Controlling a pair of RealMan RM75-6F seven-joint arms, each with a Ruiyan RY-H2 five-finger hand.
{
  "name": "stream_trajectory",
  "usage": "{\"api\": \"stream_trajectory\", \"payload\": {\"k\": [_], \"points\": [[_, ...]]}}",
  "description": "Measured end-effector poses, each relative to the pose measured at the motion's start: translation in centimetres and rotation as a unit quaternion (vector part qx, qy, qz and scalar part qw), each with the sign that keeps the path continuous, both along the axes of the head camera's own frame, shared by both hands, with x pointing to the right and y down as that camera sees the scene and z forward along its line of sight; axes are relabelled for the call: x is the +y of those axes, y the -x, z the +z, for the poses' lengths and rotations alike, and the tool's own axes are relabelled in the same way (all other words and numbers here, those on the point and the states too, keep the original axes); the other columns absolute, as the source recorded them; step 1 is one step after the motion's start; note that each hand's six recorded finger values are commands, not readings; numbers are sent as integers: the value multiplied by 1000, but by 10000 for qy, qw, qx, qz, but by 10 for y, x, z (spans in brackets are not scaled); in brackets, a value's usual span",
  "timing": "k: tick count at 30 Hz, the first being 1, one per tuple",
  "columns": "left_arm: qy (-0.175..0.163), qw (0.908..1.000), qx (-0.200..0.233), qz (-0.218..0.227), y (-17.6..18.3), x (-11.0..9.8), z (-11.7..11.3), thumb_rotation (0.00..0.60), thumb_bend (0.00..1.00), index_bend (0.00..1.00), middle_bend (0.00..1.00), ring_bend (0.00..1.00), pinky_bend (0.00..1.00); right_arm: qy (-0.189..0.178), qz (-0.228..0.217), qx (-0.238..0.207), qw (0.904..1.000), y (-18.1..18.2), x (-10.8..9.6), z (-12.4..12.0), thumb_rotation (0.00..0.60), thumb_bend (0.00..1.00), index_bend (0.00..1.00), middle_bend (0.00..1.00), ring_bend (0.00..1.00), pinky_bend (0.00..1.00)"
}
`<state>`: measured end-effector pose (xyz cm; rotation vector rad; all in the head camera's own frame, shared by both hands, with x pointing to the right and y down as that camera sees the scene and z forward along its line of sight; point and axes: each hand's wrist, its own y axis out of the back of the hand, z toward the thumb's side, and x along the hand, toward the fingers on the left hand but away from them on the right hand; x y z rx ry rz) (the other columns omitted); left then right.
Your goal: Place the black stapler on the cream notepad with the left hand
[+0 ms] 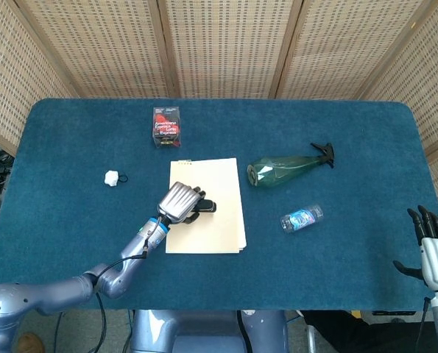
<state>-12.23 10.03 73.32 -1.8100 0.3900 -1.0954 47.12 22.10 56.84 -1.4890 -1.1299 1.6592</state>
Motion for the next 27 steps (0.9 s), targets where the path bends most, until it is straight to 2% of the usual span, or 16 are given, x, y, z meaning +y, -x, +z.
{"api": "stream_trajectory", "payload": {"k": [2,3,5,7,10,13,17,22,27], "points": [[38,10000,0,-13,-6,3,6,600,446,611,451,588,617,2,12,-3,10000,-1,-1,0,600,0,0,0,0,0],[62,10000,18,-12,-9,4,9,600,422,570,412,561,586,4,16,-3,10000,-1,-1,0,600,0,0,0,0,0],[79,10000,42,8,-13,6,11,600,322,435,275,436,479,16,30,-6,10000,-2,-1,1,600,0,0,0,0,0],[96,9999,29,30,-15,7,14,600,184,232,87,245,319,25,45,-15,10000,-3,-1,2,600,0,0,0,0,0],[251,9997,-9,3,-15,9,18,600,123,78,0,112,193,13,46,-35,10000,-2,-2,1,600,0,0,0,0,0],[341,9994,17,-56,-16,9,16,600,122,35,0,59,162,-15,34,-57,10000,-2,-1,-1,600,0,0,0,0,0],[272,9993,203,-153,-16,5,3,600,119,3,0,27,112,-62,22,-109,9999,0,-1,-5,600,0,0,0,0,0],[42,9969,643,-445,-5,-7,-30,600,14,0,0,0,3,-121,-13,-184,9998,2,0,-10,600,0,0,0,0,0],[-378,9910,945,-875,32,-23,-70,600,0,0,0,0,0,-143,-60,-242,9996,5,2,-13,600,0,0,0,0,0]]}}
